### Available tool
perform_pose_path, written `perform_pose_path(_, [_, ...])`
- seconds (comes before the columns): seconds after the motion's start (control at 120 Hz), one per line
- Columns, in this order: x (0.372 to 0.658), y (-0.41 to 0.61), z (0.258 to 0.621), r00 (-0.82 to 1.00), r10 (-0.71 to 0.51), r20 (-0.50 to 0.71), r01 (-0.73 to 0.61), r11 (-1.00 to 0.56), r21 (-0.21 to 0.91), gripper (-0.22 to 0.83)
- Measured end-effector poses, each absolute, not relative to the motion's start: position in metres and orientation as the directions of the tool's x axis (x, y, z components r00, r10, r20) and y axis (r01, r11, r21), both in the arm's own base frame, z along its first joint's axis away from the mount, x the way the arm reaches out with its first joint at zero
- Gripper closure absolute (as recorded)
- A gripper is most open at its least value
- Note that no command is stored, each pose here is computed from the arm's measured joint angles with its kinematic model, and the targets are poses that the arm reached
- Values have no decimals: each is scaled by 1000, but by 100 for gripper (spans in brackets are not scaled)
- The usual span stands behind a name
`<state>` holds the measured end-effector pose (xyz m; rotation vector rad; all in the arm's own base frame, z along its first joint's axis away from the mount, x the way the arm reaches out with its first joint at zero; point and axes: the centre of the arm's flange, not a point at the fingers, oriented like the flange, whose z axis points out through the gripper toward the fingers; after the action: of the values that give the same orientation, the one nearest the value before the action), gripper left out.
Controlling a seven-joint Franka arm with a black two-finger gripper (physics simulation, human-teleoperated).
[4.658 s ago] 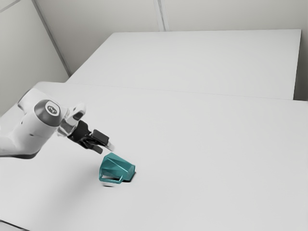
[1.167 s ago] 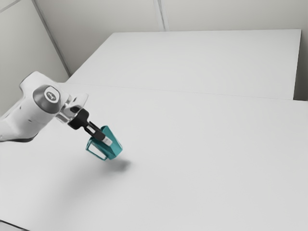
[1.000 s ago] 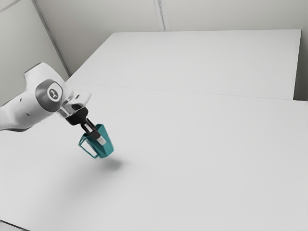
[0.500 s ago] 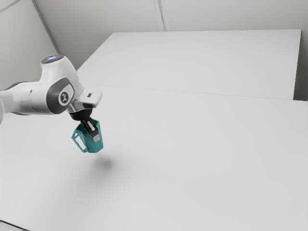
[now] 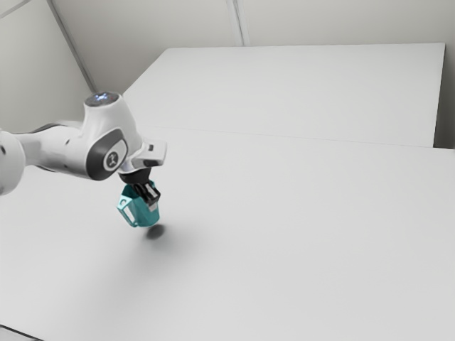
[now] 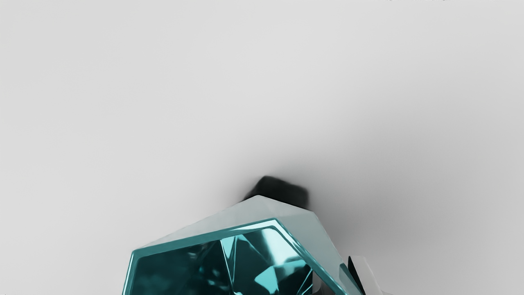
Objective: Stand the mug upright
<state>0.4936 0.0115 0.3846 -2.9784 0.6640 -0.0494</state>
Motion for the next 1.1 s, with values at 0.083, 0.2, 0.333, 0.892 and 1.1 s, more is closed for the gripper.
perform_pose_path(0.083, [496, 11, 376, 917, -399, 6, -397, -913, -93, 78])
perform_pose_path(0.2, [498, 10, 366, 931, -365, -1, -364, -927, -88, 78])
perform_pose_path(0.333, [500, 10, 356, 945, -327, -4, -327, -942, -82, 78])
perform_pose_path(0.892, [502, 5, 360, 973, -226, 37, -223, -972, -77, 48])
perform_pose_path(1.1, [502, 3, 382, 976, -203, 72, -197, -977, -82, 30])
